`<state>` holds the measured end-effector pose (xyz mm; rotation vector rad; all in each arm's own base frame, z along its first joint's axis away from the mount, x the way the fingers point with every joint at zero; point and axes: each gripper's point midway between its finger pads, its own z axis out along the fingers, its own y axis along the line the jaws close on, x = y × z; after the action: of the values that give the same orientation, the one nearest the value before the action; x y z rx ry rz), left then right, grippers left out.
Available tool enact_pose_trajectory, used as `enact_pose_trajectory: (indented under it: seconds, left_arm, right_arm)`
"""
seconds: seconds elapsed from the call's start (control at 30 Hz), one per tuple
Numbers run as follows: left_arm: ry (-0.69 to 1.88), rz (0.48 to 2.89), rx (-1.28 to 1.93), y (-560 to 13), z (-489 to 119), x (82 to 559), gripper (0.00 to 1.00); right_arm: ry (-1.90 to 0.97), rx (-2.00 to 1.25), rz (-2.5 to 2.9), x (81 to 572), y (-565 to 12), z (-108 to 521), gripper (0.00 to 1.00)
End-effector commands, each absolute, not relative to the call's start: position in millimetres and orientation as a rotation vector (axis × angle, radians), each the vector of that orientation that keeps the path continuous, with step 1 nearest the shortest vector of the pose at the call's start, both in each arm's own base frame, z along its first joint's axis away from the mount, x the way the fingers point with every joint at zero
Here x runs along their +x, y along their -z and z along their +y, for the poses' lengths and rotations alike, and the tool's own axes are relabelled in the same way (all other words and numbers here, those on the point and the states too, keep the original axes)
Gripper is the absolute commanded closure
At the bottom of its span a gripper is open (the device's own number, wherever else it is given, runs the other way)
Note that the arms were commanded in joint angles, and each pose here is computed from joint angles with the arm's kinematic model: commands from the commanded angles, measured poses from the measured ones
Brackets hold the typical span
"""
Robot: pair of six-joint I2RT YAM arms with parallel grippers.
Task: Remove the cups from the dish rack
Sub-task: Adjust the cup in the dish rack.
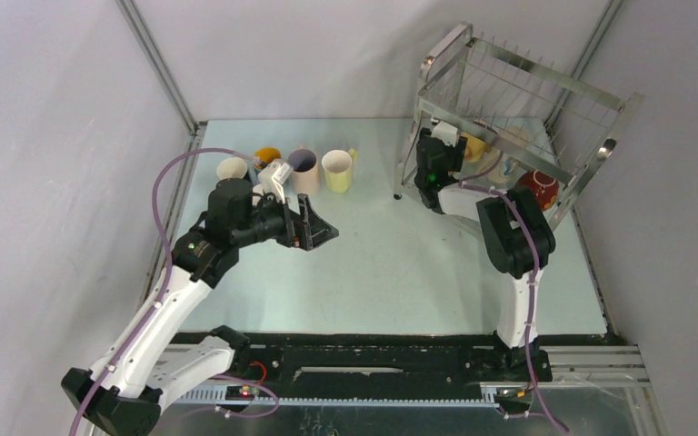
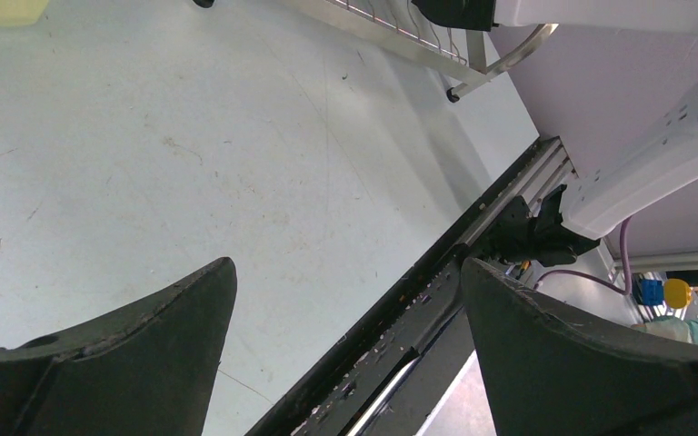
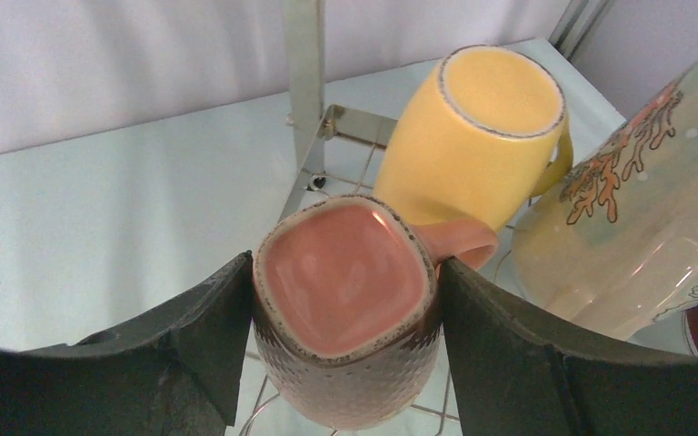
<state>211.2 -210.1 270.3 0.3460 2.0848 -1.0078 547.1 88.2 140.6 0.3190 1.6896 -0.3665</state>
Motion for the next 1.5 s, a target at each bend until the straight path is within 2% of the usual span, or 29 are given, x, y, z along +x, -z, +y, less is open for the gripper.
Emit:
enact_pose_trajectory:
  seconds: [0.0,0.2,1.0,1.07,1.2,1.27,1.47]
  left_arm:
    - [1.043,2.024,0.366,-285.7,-214.2,207.9,0.00]
    - [1.049,2.023,0.367,-284.2,-214.9,206.9,0.00]
    - [1.068,2.023,0.366,-278.2,-217.3,201.9,0.00]
    - [1.068,2.024,0.367,-278.0,-217.3,201.6,0.00]
    - [1.070,2.024,0.367,-278.0,-217.5,201.4,0.00]
    - [1.069,2.024,0.370,-277.6,-217.6,201.6,0.00]
    - [1.073,2.025,0.374,-277.8,-218.8,201.9,0.00]
  right_arm:
    - [0.362,0.301,1.630,552.5,-170.9,99.2,0.58]
    - [0.361,0.318,1.677,541.2,-170.6,99.1,0.63]
    - [0.168,0.513,1.680,472.7,-164.8,111.8,0.61]
    - [0.166,0.518,1.688,470.3,-162.9,112.9,0.56]
    - [0.179,0.514,1.704,470.2,-156.1,111.5,0.32]
    - [0.175,0.510,1.709,471.1,-154.1,111.7,0.23]
    - [0.168,0.511,1.712,477.6,-151.9,106.5,0.07]
